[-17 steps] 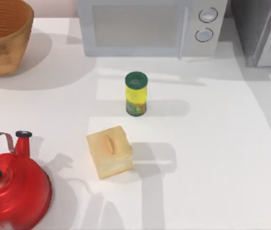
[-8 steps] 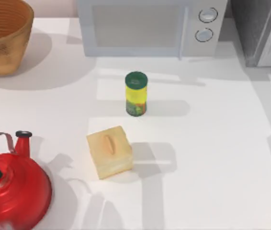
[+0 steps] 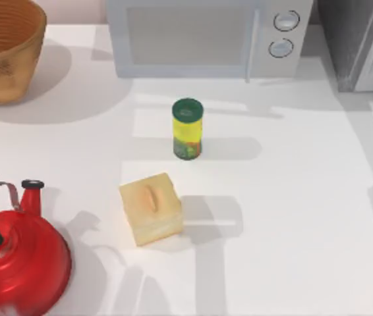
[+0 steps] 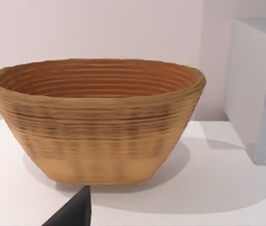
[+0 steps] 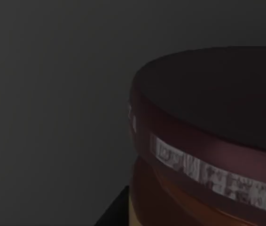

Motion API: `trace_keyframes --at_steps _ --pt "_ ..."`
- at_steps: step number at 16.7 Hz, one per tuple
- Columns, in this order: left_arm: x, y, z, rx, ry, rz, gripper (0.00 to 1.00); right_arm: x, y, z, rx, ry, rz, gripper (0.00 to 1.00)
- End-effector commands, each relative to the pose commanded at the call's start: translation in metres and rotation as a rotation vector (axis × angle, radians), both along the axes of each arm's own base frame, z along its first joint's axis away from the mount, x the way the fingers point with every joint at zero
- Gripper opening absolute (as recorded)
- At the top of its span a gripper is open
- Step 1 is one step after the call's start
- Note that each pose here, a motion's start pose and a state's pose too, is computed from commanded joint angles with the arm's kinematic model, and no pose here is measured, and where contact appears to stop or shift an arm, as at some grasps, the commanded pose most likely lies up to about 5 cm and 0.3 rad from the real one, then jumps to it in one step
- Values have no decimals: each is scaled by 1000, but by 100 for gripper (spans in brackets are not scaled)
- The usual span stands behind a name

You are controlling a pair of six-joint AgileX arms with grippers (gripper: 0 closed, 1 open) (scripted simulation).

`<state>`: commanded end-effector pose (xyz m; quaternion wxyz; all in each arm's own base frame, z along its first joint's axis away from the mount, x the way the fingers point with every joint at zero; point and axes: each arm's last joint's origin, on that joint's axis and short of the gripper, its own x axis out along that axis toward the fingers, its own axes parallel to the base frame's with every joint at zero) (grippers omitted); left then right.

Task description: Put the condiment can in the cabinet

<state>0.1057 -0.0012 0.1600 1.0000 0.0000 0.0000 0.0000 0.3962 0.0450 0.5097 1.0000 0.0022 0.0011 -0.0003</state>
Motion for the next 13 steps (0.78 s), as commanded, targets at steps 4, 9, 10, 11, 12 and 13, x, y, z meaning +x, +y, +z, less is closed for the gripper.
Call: trace_keyframes --at_steps 4,9,10,11,12,13 --pt "0 0 0 0 0 0 100 0 0 0 0 0 0 75" --pt "0 0 0 0 0 0 100 0 0 0 0 0 0 100" --pt "0 0 0 0 0 0 100 0 0 0 0 0 0 100" --pt "0 0 0 0 0 0 100 0 0 0 0 0 0 100" --pt "0 0 0 0 0 0 100 0 0 0 0 0 0 100" --pt "0 0 0 0 0 0 100 0 0 0 0 0 0 100"
